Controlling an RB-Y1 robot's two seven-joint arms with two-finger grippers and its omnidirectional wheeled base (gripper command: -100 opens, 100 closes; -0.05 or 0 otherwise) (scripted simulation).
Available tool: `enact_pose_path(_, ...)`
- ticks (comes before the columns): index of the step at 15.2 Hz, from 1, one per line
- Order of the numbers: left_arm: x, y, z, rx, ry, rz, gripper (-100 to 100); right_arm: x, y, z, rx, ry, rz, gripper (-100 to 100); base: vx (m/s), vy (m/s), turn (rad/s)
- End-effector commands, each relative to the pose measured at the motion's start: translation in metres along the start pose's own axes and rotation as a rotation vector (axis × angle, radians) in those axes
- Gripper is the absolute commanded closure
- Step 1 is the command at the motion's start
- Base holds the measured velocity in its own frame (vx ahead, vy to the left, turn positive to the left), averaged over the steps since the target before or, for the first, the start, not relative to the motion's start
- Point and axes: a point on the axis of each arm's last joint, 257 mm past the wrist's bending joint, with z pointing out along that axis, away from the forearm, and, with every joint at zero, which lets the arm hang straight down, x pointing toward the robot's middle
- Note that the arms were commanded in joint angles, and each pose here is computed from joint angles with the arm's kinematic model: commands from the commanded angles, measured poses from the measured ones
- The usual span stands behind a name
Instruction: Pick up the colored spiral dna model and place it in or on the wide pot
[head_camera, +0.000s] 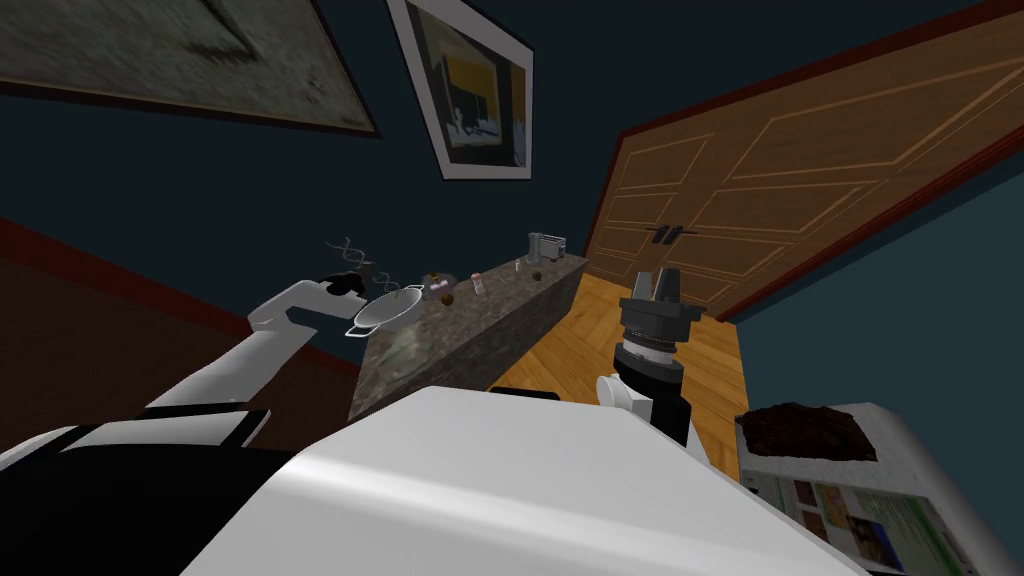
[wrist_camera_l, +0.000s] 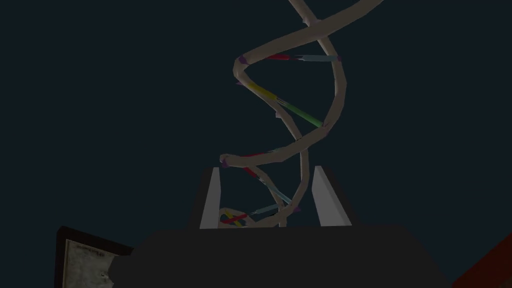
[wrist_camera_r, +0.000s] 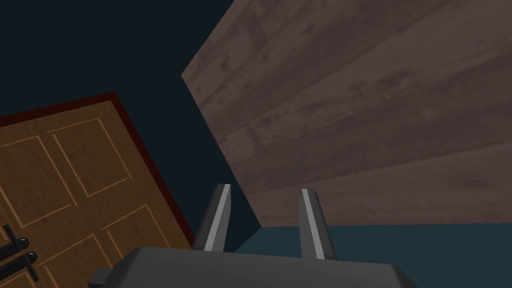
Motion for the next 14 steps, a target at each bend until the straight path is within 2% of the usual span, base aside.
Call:
enact_pose_path(1, -0.001, 0.014, 0.003, -0.035, 0.000, -0.033, 100, 0.000, 0.000, 0.000, 0.000, 0.000, 0.000, 0, 0.009, 0.167, -0.097)
enact_pose_path(3, 0.001, 0.027, 0.007, -0.074, 0.007, -0.067, 100, 0.000, 0.000, 0.000, 0.000, 0.000, 0.000, 0, 0.010, 0.207, -0.109)
enact_pose_path(4, 0.000, 0.022, 0.004, -0.054, 0.003, -0.051, 100, 0.000, 0.000, 0.000, 0.000, 0.000, 0.000, 0, 0.010, 0.126, -0.040)
enact_pose_path(5, 0.000, 0.024, 0.005, -0.060, 0.003, -0.055, -100, 0.000, 0.000, 0.000, 0.000, 0.000, 0.000, 0, 0.003, 0.049, -0.007)
enact_pose_path(9, 0.000, 0.024, 0.005, -0.060, 0.003, -0.056, -100, 0.000, 0.000, 0.000, 0.000, 0.000, 0.000, 0, 0.000, 0.012, -0.001)
enact_pose_path(10, -0.011, 0.022, 0.003, -0.069, -0.001, -0.056, -100, 0.000, 0.000, 0.000, 0.000, 0.000, 0.000, 0, -0.011, 0.011, -0.060)
enact_pose_path(14, -0.032, 0.016, 0.000, -0.087, -0.008, -0.056, -100, 0.000, 0.000, 0.000, 0.000, 0.000, 0.000, 0, -0.035, 0.029, -0.085)
